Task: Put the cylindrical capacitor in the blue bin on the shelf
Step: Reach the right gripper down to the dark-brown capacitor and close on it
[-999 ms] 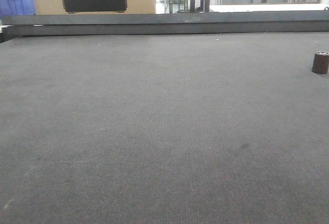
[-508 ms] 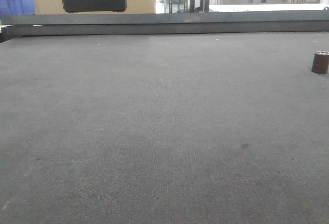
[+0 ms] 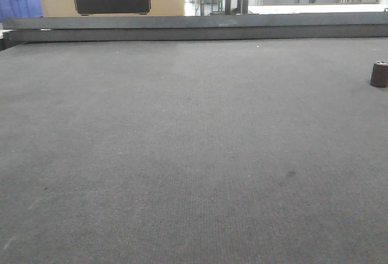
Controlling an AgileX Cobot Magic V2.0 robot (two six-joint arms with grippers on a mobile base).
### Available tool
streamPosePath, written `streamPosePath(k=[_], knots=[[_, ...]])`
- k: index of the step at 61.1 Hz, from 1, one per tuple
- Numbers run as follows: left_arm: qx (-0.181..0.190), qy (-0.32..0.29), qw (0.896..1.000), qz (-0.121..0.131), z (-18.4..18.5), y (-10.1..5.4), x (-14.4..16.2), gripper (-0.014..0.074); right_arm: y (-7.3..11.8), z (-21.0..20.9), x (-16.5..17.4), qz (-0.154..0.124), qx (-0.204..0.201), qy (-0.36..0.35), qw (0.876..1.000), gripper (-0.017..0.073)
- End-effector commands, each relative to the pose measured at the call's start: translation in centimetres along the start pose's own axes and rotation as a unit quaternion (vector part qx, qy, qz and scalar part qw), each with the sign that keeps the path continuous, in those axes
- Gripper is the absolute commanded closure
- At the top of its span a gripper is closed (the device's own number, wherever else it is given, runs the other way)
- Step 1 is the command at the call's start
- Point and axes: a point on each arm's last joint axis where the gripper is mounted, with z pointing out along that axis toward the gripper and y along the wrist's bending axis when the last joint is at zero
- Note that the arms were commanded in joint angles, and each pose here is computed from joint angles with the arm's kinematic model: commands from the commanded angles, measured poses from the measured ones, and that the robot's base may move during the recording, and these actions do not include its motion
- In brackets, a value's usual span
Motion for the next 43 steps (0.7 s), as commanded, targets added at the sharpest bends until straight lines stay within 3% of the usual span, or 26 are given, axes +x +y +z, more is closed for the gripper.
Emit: streamPosePath(k=[1,13,18,30,36,43], knots=[[0.001,0.04,0.999,0.001,1.1,0.0,-1.4,0.0559,0.2,1.6,-2.0,-0.001,-0.003,0.02,1.0,0.0643],[0.0,0.082,0.997,0.0,4.2,0.0,-2.2,0.026,0.2,6.3,-2.6,0.0,0.003,0.081,0.997,0.0123],[0.001,0.093,0.996,0.0,5.0,-0.1,-2.0,0.0165,-0.1,8.3,-1.4,0.001,0.008,0.114,0.993,-0.0019],[0.019,0.108,0.994,-0.001,5.6,-0.4,-1.5,0.0001,-0.6,12.5,2.8,-0.001,0.018,0.212,0.977,0.0015],[0.021,0.108,0.994,-0.001,5.6,-0.5,-1.5,-0.0008,-1.1,14.4,6.0,-0.014,0.026,0.254,0.967,0.0041],[0.021,0.108,0.994,-0.001,5.6,-0.5,-1.5,-0.0008,-1.9,16.1,10.1,-0.024,0.043,0.262,0.964,0.0084]])
